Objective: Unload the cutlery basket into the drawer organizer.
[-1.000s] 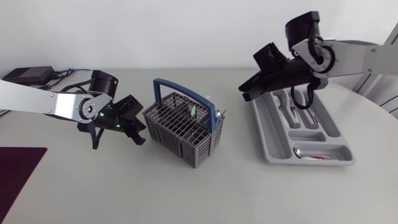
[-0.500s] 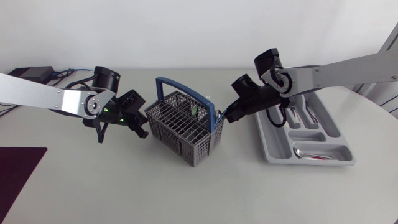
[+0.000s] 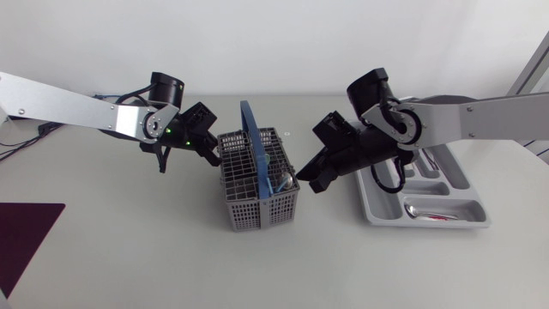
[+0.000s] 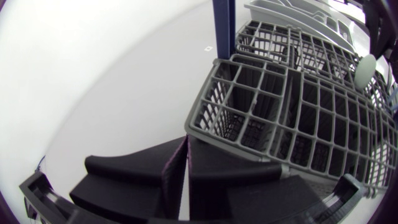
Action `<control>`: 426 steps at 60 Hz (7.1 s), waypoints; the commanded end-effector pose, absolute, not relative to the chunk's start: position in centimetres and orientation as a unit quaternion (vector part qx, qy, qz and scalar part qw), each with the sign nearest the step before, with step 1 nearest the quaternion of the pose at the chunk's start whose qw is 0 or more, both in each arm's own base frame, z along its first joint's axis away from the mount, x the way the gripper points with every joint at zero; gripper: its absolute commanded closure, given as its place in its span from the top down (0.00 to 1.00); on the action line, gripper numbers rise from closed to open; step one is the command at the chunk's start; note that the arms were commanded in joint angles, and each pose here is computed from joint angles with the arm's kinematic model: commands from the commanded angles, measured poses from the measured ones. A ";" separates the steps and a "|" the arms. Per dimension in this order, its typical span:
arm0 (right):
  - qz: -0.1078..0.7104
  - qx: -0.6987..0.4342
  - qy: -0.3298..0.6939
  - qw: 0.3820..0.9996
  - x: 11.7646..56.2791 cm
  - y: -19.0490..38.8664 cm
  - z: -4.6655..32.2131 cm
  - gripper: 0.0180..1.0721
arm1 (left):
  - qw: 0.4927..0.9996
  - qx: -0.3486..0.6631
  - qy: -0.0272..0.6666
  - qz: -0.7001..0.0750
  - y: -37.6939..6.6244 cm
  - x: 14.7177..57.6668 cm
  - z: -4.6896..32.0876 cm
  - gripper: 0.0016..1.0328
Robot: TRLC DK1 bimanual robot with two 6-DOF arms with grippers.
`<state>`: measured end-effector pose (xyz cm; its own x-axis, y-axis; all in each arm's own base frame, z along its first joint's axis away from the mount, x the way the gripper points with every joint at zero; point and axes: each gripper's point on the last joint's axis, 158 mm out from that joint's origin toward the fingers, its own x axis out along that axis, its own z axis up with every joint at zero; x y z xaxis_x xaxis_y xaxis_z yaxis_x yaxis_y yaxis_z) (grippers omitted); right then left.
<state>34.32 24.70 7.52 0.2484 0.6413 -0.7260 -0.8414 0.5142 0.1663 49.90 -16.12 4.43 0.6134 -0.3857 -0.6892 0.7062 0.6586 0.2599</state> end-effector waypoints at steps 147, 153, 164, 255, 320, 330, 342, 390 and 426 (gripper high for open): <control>0.467 -0.068 0.372 0.799 50.9 31.0 6.4 0.06 | 0.691 0.344 0.328 -0.545 -17.1 20.2 6.5 0.14; 0.469 -0.070 0.376 0.796 50.9 31.4 6.1 0.06 | 0.691 0.343 0.338 -0.539 -16.7 21.4 4.5 0.14; 0.488 -0.071 0.394 0.776 49.1 31.6 5.4 0.06 | 0.712 0.343 0.341 -0.508 -14.8 25.5 2.6 0.14; 0.485 -0.078 0.420 0.763 43.7 26.4 4.6 0.06 | 0.659 0.338 0.338 -0.581 -14.7 18.1 4.8 0.14; 0.496 -0.069 0.433 0.749 38.2 23.0 5.0 0.06 | 0.751 0.335 0.273 -0.499 -17.7 37.3 5.6 0.14; 0.495 -0.066 0.439 0.747 36.8 22.5 4.9 0.06 | 0.756 0.336 0.264 -0.496 -18.7 40.1 6.2 0.14; 0.487 -0.061 0.443 0.750 36.2 22.2 4.6 0.06 | 0.762 0.335 0.261 -0.488 -18.9 42.6 6.3 0.14; 0.412 -0.078 0.428 0.801 39.8 19.9 4.5 0.06 | 0.792 0.309 0.299 -0.433 -12.0 43.2 6.1 0.14; 0.388 -0.133 0.372 0.832 36.6 17.5 7.8 0.83 | 0.799 0.294 0.255 -0.459 -12.0 35.7 14.0 0.53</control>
